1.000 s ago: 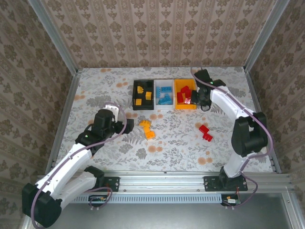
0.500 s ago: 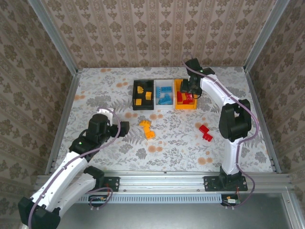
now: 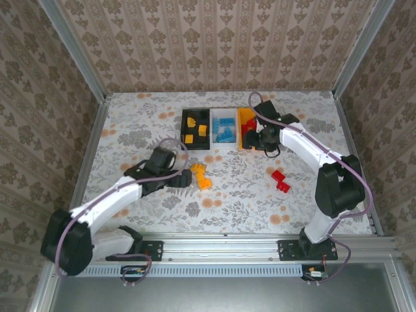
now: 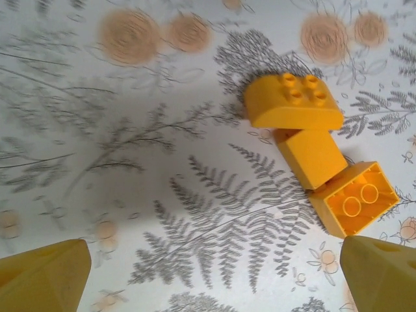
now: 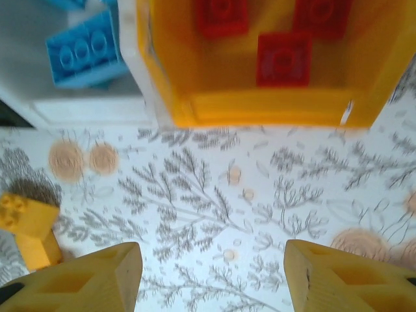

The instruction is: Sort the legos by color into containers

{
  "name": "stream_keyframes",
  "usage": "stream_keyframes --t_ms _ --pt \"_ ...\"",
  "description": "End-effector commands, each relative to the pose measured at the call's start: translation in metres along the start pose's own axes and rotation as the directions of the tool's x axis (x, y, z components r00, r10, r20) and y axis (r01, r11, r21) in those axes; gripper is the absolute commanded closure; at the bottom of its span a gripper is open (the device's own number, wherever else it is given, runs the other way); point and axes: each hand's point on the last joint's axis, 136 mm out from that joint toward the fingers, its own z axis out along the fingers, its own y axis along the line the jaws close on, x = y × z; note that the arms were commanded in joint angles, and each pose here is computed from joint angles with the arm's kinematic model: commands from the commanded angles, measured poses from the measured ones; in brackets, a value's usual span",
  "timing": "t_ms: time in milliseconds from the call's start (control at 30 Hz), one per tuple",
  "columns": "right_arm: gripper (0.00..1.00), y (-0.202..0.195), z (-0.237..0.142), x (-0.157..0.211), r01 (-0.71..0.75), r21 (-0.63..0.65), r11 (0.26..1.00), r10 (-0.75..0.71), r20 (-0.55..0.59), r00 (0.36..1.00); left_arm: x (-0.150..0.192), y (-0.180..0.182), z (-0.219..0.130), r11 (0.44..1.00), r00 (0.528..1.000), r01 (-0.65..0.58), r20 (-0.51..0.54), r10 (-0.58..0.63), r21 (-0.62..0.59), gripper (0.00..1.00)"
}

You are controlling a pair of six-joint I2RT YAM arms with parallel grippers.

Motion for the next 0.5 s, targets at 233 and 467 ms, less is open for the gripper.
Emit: stream_keyframes --t_ms 233,467 --pt "0.35 -0.012 0.003 0.032 0.002 -0.021 1.0 -0.002 -0.016 1.0 0.007 -0.064 0.037 0.995 0.979 0.091 -0.188 -0.082 0.043 0.0" --pt "0.34 -0.016 0.001 0.034 0.035 -0.016 0.999 -0.035 0.008 0.999 0.016 -0.09 0.056 0.969 0.943 0.245 -0.229 -0.242 -0.014 0.0"
